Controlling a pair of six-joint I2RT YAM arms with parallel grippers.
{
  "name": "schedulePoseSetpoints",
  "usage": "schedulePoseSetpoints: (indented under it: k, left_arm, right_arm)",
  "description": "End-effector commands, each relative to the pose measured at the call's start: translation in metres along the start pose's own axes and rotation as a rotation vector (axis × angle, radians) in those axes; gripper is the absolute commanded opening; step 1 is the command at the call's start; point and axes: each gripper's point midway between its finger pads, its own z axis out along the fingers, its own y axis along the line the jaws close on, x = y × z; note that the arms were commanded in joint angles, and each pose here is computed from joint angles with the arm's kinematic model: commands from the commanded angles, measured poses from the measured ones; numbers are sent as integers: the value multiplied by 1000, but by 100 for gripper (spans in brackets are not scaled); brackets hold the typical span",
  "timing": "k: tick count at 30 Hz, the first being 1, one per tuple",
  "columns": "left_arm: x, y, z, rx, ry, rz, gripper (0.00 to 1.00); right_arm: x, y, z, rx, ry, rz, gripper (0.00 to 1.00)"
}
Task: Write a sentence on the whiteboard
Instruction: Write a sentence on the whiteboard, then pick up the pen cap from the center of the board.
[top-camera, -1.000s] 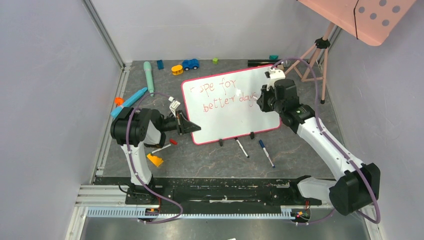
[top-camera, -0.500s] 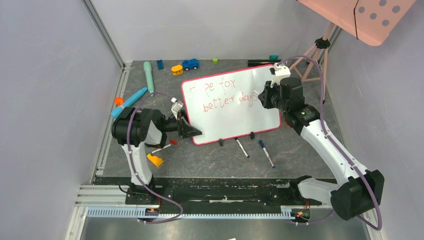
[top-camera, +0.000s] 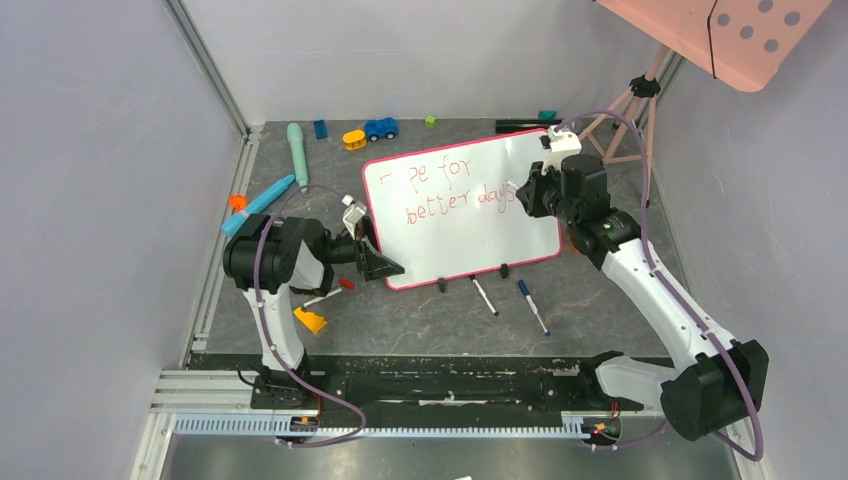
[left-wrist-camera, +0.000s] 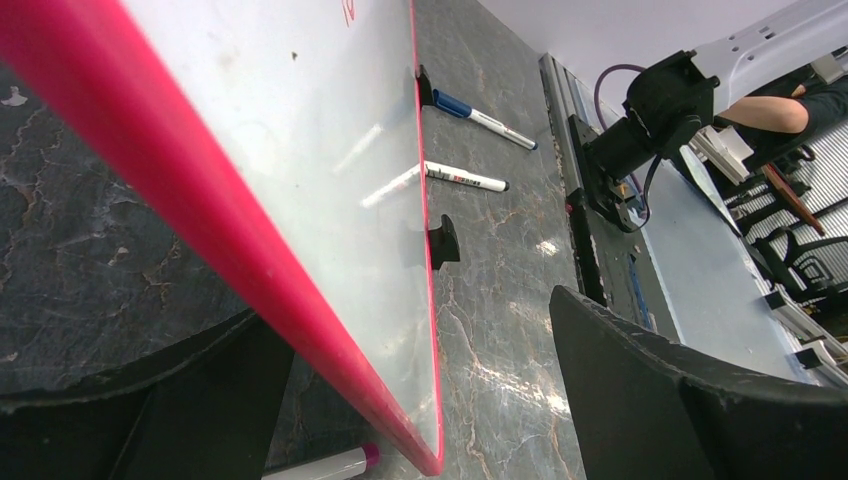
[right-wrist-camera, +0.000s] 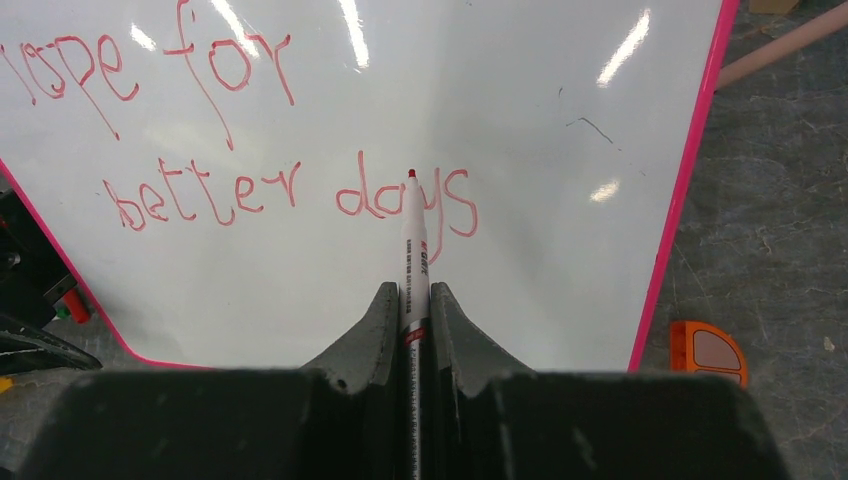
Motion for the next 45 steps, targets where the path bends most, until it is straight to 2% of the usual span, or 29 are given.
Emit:
schedulePoseSetpoints:
  k: [1,7,14,18,20,26,28,30,31,32,34,35,37,38,39,42,45]
  left_arm:
    - [-13,-2,2,33,-5,115,100]
    - [-21,-1,0,-2,-33,128,100]
    - [-42,15,-20,-254,-185,181,100]
    - [-54,20,-40,-454,-289,241,100]
    - [-62,12,-42,-460,-309,268,100]
    - [-84,-16,-50,-481,-406,250,100]
    - [-96,-22,-63,-566,-477,215,100]
    - [-100,-17,-81,-700,-519,119,100]
    - [-96,-11,-86,-749,-515,22,100]
    - [-95,-8,-85,-732,-504,-91,100]
    - [-85,4,-88,-795,-491,-422,100]
    - [-85,6,-91,-840,-451,-474,100]
    - [-88,2,-100,-935,-271,-449,100]
    - [-90,-4,-105,-956,-146,-373,100]
    - [-96,-5,-118,-1041,-89,-373,100]
    - [-112,-12,-163,-1268,-125,-348,100]
    - [-104,-14,-173,-1316,-81,-358,100]
  right_arm:
    - [-33,4,-3,-21,-87,-19,0]
    - [-39,5,-4,-21,-100,-16,0]
    - [-49,5,-14,-17,-136,-18,0]
    - [-51,6,-16,-23,-147,-13,0]
    - [-52,7,-16,-27,-149,-13,0]
    - [-52,10,-18,-43,-152,-9,0]
    - [-54,11,-19,-48,-156,-7,0]
    - [-56,13,-21,-54,-160,-2,0]
    - [-58,14,-22,-60,-166,1,0]
    - [-60,16,-24,-67,-172,5,0]
    - [-64,19,-27,-79,-183,15,0]
    - [-67,20,-28,-83,-189,19,0]
    - [-71,22,-32,-94,-197,25,0]
    - [-73,23,-33,-94,-202,27,0]
    - [-74,22,-36,-92,-205,29,0]
    - [-78,23,-44,-93,-221,40,0]
    - [-84,27,-53,-109,-239,55,0]
